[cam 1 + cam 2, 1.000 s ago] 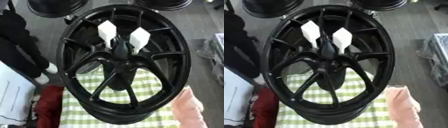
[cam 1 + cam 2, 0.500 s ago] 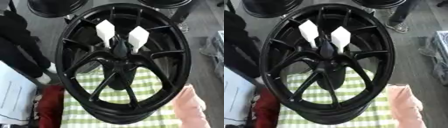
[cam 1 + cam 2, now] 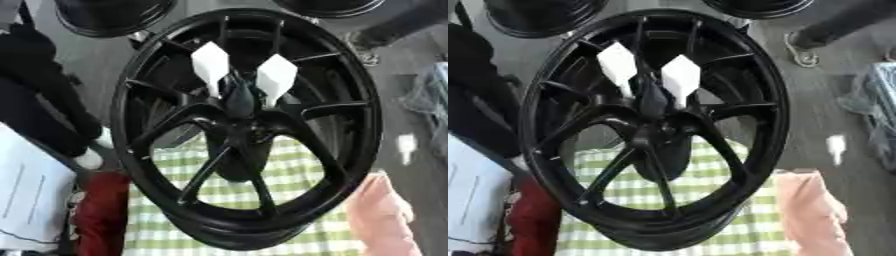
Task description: Pull the pin out of the wheel hub.
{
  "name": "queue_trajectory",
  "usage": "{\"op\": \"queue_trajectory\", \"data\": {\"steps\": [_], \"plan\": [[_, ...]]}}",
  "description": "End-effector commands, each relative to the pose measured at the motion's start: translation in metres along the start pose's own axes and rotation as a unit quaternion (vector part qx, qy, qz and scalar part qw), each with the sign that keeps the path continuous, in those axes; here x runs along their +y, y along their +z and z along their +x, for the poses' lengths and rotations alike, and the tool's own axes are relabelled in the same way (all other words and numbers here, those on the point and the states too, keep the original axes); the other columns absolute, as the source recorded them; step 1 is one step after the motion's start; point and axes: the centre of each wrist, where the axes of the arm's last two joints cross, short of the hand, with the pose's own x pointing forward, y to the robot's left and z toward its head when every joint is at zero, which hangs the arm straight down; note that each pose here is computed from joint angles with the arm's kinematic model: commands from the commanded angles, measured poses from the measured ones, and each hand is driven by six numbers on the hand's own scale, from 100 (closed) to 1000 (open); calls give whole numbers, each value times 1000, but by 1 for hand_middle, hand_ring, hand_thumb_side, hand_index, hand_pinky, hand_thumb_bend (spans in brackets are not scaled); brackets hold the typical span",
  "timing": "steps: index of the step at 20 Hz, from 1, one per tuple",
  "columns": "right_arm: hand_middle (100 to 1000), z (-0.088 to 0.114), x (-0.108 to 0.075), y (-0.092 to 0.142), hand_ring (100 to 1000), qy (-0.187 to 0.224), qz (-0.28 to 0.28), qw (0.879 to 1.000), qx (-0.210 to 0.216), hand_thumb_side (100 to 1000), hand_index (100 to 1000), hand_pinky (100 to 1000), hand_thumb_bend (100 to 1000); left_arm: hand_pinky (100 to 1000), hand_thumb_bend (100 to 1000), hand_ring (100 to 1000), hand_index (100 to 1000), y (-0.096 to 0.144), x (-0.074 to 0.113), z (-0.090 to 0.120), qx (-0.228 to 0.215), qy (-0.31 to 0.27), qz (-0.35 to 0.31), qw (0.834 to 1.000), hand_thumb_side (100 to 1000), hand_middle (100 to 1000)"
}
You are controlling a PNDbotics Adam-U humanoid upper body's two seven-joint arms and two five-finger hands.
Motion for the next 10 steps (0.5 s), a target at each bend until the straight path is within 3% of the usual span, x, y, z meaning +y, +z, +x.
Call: {"op": "queue_trajectory", "data": {"steps": [1,3,4,6,10], "plan": [[861,3,-17,-1,882,-5,-38,999,2,554,918,832,100,773,317,765,785,-4,3,8,-17,-5,0,1000,652,739],[861,3,-16,-2,882,-7,-41,999,3,554,918,832,100,773,317,765,785,-4,2,8,-17,-5,0,1000,652,739],[721,5,-17,-2,787,-11,-48,999,-2,448,826,761,100,774,316,764,785,-4,2,7,-16,-3,-2,1000,651,739],[720,16,-21,-6,786,-42,-94,994,-32,544,825,759,100,774,316,764,785,-4,-3,7,-15,5,-10,1000,651,739],[709,57,-10,-22,776,-124,-154,976,-88,559,818,751,100,774,316,763,785,-6,-7,9,-17,16,-17,1000,649,739]]}}
